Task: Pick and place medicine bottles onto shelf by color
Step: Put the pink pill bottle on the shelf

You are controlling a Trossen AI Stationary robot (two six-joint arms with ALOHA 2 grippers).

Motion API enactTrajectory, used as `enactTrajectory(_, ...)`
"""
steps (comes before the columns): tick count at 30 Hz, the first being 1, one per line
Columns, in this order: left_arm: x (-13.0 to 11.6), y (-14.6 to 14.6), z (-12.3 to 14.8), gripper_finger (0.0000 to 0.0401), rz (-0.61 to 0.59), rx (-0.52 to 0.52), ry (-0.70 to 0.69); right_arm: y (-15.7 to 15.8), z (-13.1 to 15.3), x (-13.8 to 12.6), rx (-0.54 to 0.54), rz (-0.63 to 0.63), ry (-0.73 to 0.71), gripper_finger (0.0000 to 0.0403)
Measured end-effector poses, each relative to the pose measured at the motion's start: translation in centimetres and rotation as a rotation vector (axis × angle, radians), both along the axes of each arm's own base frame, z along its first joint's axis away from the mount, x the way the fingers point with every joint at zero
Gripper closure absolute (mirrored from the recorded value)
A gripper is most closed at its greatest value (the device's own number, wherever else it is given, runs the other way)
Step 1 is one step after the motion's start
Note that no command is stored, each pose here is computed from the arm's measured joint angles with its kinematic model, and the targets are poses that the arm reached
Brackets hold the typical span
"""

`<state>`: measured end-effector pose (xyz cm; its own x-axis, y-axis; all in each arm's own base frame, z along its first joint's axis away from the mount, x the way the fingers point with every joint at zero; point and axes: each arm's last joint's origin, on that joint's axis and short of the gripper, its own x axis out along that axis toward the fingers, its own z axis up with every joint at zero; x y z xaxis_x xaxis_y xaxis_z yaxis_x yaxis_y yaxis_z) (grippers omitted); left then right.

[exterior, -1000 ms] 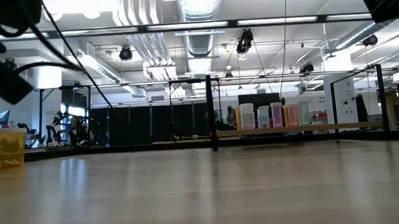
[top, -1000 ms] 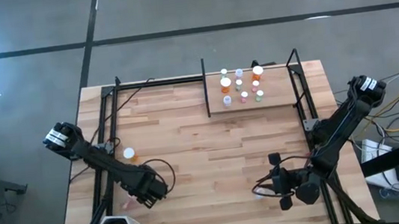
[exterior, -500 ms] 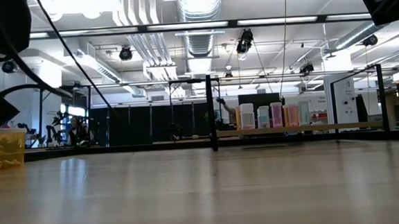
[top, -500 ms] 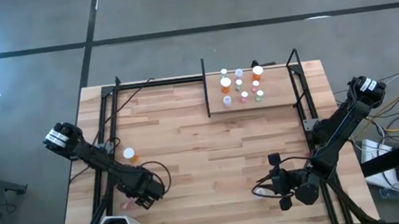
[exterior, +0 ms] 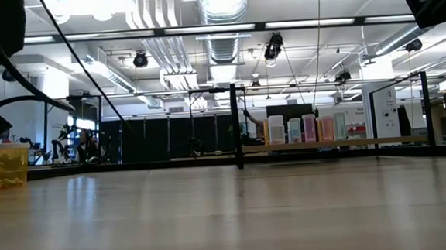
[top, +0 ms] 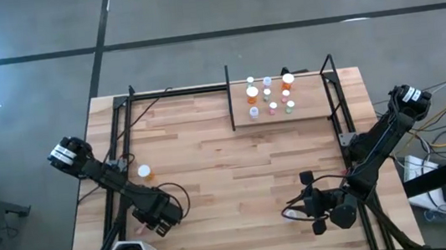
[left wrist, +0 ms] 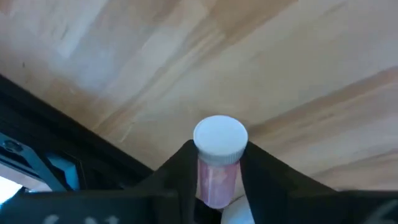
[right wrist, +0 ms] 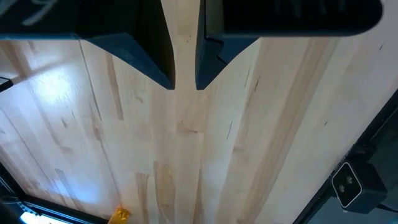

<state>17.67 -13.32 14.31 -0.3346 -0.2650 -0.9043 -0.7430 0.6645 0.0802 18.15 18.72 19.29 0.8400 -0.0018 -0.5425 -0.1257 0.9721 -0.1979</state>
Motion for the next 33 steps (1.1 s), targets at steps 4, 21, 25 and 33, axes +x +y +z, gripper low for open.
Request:
enactTrajectory(4, 0.6, -0.2, 0.9, 0.033, -0.03, -0.027, -0.051, 0.0, 0.0, 0.0, -0.006, 0.002, 0.004, 0.0349)
enactTrajectory(21, 13.1, 4.7, 9.1, 0.0329, -0.305, 0.308, -1.1, -3.7, 4.3, -3.0, -0.002, -0.025, -0.028, 0.0349)
enactTrajectory(25, 17.1, 6.5, 10.4, 0.0329, -0.432, 0.447, -1.468, -4.8, 5.5, -3.9, 0.006, -0.043, -0.058, 0.0349)
enactTrajectory(33, 24.4, 10.3, 8.6, 0.0329, -0.515, 0.65, -1.648, -7.2, 5.9, -5.6, -0.005, -0.121, -0.138, 0.0349)
